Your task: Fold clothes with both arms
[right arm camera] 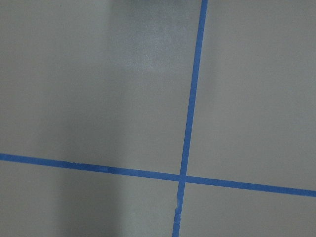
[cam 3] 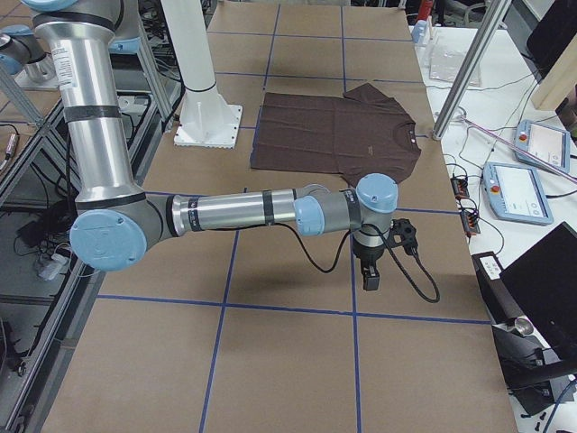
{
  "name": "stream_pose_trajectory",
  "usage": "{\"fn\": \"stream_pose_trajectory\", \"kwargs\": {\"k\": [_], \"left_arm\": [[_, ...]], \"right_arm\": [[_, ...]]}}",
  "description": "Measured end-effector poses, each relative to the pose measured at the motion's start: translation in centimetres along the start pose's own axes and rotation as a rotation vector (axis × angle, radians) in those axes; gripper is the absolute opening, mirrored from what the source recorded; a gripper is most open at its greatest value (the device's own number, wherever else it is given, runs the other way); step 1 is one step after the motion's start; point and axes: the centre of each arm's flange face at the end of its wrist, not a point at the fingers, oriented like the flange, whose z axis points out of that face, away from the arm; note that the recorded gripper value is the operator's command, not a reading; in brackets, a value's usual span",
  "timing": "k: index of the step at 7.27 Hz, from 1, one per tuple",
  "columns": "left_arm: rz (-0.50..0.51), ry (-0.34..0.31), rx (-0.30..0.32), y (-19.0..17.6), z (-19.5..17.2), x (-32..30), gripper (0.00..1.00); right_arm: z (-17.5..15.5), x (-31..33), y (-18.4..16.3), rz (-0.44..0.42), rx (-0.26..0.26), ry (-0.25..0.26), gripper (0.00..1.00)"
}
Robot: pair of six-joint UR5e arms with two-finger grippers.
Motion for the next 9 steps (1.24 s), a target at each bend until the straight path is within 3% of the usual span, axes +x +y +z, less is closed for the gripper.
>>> {"fn": "stream_pose_trajectory", "kwargs": {"k": [6,9], "left_arm": [[0.012,0.001,0.008,0.4,0.0,0.3,1.0],[0.004,0.002,0.007,0.5,0.0,0.3,1.0]], "right_arm": [[0.4,-1.1,-0.2,-0.021,-0.002,-0.033,1.0],[5.1,-5.9,-2.2,-0.144,0.0,-0.073,1.0]]}}
